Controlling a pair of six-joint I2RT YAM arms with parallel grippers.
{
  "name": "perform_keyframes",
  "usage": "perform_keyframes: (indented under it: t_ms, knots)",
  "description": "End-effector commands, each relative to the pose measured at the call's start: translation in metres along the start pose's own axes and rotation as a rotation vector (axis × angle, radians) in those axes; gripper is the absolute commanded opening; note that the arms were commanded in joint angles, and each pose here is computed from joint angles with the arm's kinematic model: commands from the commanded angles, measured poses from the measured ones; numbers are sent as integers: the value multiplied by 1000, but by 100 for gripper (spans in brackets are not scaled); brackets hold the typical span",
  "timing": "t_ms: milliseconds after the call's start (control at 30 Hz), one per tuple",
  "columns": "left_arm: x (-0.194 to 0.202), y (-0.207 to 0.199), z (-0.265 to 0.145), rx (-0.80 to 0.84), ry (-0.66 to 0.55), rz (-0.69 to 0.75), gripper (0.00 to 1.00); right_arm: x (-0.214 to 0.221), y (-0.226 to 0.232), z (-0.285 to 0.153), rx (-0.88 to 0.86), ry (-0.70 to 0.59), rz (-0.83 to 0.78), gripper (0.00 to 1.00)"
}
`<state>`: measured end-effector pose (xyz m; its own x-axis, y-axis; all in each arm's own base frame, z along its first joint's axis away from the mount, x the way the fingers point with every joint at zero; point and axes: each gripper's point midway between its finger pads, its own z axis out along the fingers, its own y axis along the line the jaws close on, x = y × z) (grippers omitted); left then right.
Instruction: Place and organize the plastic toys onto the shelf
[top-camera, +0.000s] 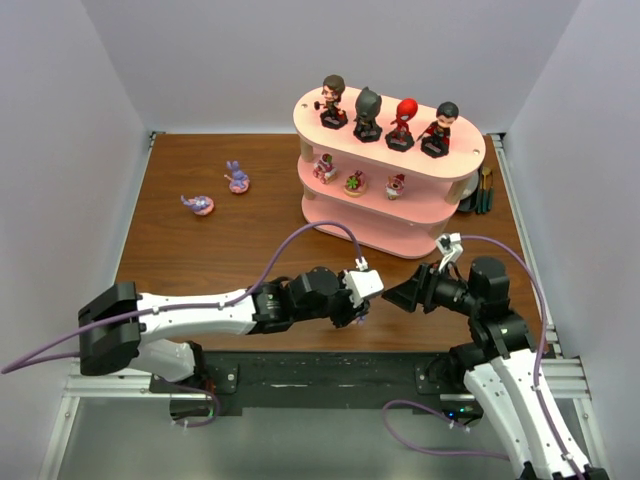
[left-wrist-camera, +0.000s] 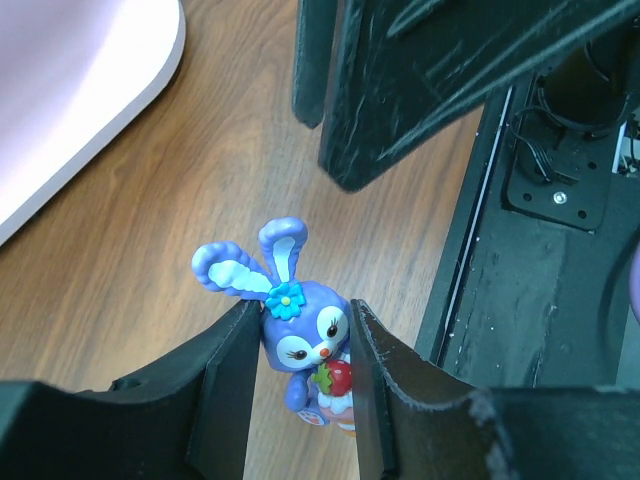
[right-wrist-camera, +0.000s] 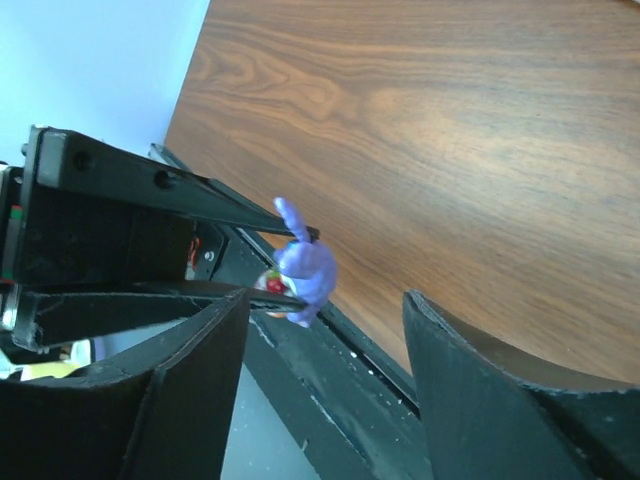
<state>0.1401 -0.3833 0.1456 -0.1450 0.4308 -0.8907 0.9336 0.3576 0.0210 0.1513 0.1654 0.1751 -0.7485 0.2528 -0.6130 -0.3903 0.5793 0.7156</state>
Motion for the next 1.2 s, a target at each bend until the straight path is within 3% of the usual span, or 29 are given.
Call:
perform_keyframes:
  t_ms: [0,500,800,1000,1067,1167]
  knots:
    - [-43,-4,6,9,-117,-26,9,-3,10,3,-64,-13,-19,63]
    - [-54,-18,22,71,-130,-73,8,5,6,11,-86,6,-19,50]
    - [-59,-23,24,90,-146,-86,8,8,2,15,-76,13,-27,27]
    - [-60,-25,23,97,-150,-93,8,10,0,15,-59,23,-44,3]
    - [-61,-25,24,97,-148,-102,8,9,-1,13,-40,23,-63,0]
    - [-62,-26,23,100,-149,-117,20,6,-1,10,-13,19,-92,0]
